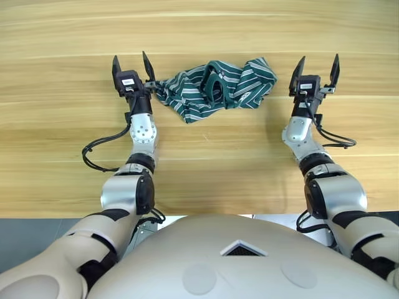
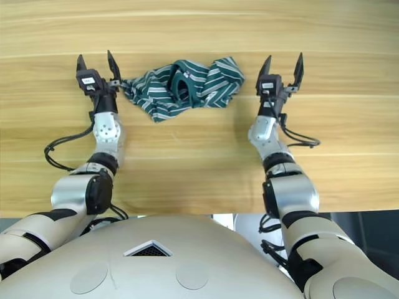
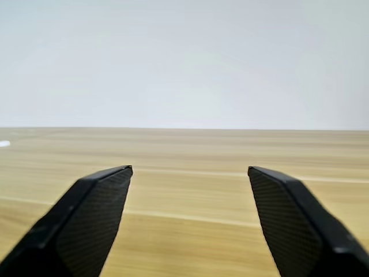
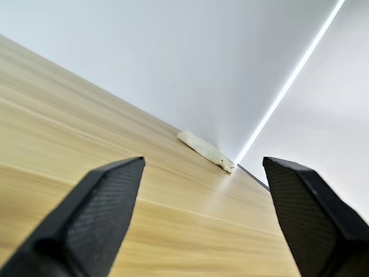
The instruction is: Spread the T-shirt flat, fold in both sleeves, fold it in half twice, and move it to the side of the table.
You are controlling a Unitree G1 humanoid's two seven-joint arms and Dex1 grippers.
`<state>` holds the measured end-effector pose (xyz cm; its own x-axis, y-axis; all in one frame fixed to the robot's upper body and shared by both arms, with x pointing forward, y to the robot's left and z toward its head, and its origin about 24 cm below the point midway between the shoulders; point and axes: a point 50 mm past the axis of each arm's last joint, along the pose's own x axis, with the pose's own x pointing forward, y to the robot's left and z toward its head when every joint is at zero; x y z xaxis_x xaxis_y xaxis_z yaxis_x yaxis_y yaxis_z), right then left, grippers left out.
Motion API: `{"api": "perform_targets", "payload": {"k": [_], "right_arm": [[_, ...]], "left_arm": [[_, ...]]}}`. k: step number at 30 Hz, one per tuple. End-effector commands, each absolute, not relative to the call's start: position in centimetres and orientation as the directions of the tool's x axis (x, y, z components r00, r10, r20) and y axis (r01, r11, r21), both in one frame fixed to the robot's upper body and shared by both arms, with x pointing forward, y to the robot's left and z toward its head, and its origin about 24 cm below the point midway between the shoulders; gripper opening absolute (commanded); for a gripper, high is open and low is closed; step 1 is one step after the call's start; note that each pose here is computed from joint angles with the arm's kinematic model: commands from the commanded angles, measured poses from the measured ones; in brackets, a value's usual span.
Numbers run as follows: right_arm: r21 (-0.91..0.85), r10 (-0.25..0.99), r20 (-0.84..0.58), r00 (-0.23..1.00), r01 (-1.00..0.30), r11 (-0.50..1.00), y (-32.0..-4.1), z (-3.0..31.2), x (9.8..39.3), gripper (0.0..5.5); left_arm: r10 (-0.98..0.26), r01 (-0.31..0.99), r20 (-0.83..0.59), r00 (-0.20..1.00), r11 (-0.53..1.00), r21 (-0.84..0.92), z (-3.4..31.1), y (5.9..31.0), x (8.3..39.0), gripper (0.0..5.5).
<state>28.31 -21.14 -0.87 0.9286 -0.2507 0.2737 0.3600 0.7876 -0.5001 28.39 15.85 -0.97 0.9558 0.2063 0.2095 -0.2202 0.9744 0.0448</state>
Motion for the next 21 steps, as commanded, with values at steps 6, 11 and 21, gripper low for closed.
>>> {"api": "perform_targets", "payload": {"k": [6,11,21], "right_arm": [[-0.076,-0.180,-0.009,0.984,0.179,0.981,-13.8,-2.2,30.0,3.79],[-0.006,-0.109,-0.011,0.994,0.109,0.994,-12.6,-1.9,30.2,3.79],[-0.360,-0.241,0.132,0.961,0.273,0.892,-16.9,-1.3,30.1,3.79]], "left_arm": [[0.280,-0.278,0.086,0.956,0.960,-0.043,-3.7,20.9,25.0,3.77],[0.305,-0.294,0.146,0.941,0.951,-0.094,-2.2,21.1,26.7,3.77],[0.314,-0.340,0.254,0.915,0.938,0.066,0.1,23.7,27.6,3.77]]}}
